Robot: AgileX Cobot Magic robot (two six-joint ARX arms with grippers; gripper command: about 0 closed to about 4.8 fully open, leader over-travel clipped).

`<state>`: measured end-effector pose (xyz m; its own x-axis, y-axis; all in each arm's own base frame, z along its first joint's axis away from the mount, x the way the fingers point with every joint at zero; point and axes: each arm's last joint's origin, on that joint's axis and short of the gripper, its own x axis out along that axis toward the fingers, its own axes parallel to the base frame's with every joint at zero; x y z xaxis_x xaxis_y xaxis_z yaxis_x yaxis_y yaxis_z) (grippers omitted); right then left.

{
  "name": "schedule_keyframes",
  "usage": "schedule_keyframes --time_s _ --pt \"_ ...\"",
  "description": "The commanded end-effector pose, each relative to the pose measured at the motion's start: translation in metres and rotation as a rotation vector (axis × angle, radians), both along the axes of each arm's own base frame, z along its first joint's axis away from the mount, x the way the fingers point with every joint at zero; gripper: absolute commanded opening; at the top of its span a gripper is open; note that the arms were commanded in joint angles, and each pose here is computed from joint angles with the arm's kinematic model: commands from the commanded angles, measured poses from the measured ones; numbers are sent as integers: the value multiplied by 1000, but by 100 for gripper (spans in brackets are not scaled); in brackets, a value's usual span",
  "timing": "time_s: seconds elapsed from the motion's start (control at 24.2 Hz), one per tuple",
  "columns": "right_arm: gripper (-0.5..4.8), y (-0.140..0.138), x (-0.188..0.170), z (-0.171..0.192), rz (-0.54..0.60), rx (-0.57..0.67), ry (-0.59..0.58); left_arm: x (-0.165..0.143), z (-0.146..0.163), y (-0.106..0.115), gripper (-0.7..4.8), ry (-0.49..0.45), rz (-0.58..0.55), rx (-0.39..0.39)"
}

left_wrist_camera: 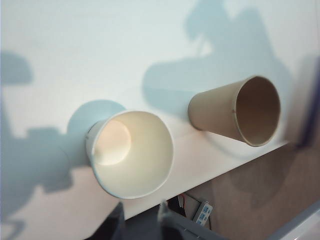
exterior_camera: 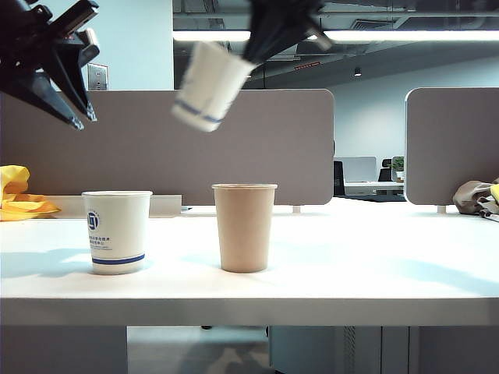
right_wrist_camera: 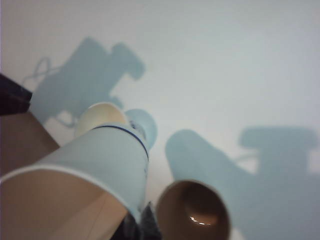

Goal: Pick up all the paper cups on the table one by one and stack them together.

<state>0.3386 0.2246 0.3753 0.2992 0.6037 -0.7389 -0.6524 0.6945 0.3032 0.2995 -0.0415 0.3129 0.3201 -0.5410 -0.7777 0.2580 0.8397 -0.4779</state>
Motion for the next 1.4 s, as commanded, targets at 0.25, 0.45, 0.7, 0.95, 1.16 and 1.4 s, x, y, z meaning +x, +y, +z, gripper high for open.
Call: schedule_keyframes --time_s 0.25,0.45,0.7,0.95,1.16,1.4 --pt "-2 58 -7 -36 115 -18 35 2 15 20 89 -40 66 -1" --pt "-2 67 -4 -41 122 0 14 1 14 33 89 -19 110 0" --pt "-2 73 6 -44 102 45 -23 1 14 38 89 -12 124 1" --pt "-2 82 17 -72 102 9 28 0 14 37 89 -2 123 0" --pt "-2 83 19 -78 103 3 38 0 14 37 89 -1 122 -2" --pt "-1 82 20 -79 97 -3 38 0 14 37 89 0 122 -2"
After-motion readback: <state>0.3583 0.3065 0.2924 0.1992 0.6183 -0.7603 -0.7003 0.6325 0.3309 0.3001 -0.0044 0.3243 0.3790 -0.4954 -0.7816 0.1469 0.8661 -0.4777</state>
